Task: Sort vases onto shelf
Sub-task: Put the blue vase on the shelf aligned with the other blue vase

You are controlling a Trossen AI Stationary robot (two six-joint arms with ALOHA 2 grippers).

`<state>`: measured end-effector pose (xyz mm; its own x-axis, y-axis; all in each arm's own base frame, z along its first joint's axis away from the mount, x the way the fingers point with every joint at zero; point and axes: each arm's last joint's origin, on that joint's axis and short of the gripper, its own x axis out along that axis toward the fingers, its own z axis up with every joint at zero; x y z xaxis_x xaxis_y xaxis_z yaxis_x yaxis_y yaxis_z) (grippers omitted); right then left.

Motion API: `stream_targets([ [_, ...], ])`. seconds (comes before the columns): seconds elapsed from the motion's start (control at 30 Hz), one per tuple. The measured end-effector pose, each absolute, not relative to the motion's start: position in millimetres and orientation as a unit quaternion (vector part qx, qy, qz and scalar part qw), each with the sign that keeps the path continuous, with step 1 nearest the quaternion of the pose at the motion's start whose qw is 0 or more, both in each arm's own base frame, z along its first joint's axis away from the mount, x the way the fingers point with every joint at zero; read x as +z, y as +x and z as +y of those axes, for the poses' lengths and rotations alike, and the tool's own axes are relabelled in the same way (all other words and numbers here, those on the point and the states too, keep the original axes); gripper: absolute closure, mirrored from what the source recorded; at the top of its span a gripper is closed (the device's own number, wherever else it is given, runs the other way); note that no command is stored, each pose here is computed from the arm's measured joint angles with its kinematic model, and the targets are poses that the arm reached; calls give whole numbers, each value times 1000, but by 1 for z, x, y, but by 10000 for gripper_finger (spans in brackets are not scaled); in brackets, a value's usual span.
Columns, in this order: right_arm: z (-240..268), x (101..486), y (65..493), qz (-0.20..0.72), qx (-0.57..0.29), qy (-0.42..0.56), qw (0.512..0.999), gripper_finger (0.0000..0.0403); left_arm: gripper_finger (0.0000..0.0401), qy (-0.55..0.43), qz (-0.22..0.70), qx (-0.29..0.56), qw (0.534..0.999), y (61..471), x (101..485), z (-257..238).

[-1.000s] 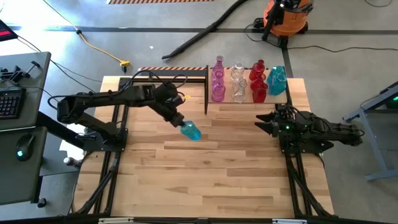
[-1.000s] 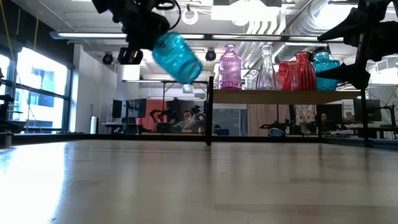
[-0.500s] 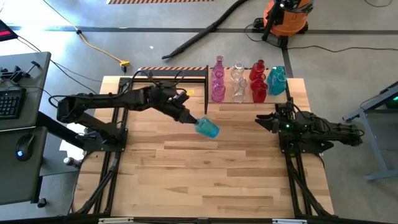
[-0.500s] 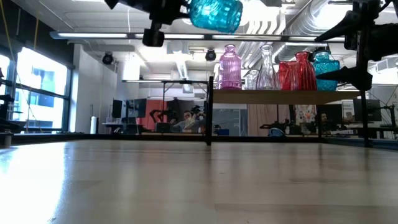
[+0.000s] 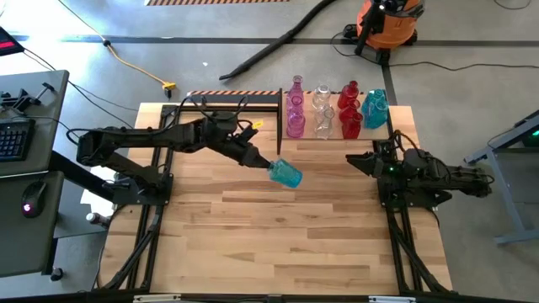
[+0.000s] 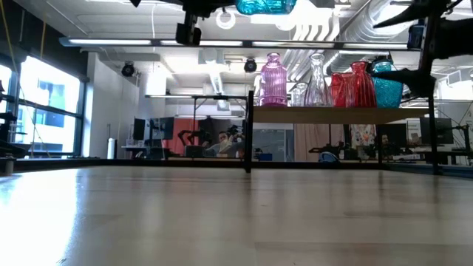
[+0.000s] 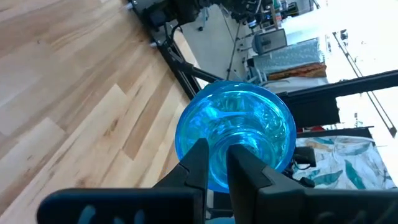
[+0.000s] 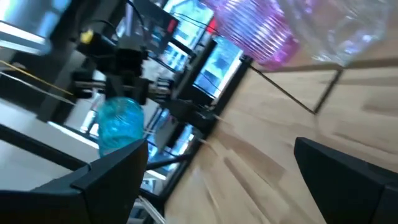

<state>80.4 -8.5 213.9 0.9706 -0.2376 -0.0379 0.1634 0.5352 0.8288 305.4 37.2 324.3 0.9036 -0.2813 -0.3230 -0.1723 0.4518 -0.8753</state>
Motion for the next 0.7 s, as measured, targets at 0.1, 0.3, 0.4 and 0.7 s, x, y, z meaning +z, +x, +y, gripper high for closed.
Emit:
stream_targets([
  [0.1,-8,219,85,-52,-102,460,880,18,380,-524,219,-36,822,306,324,35],
  [0.3,-7,227,98,-65,-69,464,881,18,380,-523,223,-41,821,306,324,31],
  [0.4,-7,232,106,-74,-46,465,881,18,380,-523,226,-47,821,306,324,29],
  [0.7,-4,264,134,-16,-4,424,906,18,380,-519,245,-75,816,307,324,16],
])
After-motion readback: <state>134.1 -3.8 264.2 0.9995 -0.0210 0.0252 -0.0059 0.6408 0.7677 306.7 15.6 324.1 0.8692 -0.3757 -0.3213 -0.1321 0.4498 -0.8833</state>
